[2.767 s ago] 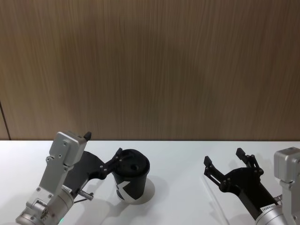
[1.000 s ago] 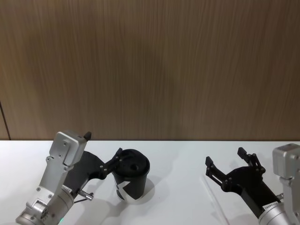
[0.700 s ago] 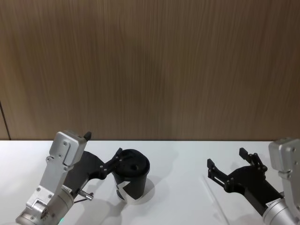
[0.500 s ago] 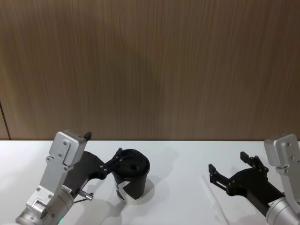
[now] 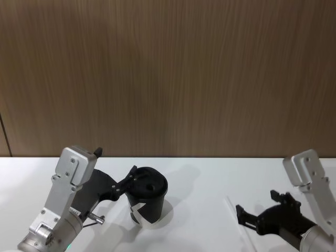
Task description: Pick up the straw with one hand, pass it to the other hand, and insert it into the cup.
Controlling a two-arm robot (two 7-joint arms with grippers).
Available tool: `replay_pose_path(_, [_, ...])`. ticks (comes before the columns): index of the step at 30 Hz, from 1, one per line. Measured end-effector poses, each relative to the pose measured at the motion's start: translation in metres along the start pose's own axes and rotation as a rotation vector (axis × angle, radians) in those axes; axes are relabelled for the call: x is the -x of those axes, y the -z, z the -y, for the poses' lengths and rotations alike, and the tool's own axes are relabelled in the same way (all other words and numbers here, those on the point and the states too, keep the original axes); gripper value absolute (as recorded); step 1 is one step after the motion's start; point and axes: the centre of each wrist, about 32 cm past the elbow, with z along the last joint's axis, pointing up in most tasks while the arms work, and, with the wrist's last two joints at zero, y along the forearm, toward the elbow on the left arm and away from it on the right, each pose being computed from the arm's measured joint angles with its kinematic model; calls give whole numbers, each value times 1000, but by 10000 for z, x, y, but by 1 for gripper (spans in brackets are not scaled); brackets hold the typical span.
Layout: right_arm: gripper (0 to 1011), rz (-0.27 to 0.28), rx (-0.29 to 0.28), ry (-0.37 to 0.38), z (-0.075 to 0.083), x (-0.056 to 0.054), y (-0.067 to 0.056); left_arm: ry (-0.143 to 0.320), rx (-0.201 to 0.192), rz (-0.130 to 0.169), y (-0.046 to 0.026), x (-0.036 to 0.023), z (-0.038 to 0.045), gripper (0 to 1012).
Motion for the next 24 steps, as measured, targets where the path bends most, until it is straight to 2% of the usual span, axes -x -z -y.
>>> replay_pose_path(3, [1001, -10, 62, -5, -4, 27, -37, 0, 0, 0, 0, 0, 0, 1002])
replay_pose_path(4, [1001, -10, 62, -5, -4, 27, -37, 0, 0, 0, 0, 0, 0, 1002])
replay_pose_path(8, [1001, -25, 129, -7, -28, 82, -73, 0, 0, 0, 0, 0, 0, 1002])
replay_pose_path(12, [1001, -37, 170, -7, -57, 135, -104, 0, 0, 0, 0, 0, 0, 1002])
replay_pose_path(17, [1001, -48, 214, -1, -111, 195, -133, 0, 0, 0, 0, 1, 0, 1002])
replay_pose_path(24, [1001, -58, 248, 22, -185, 249, -167, 0, 0, 0, 0, 0, 0, 1002])
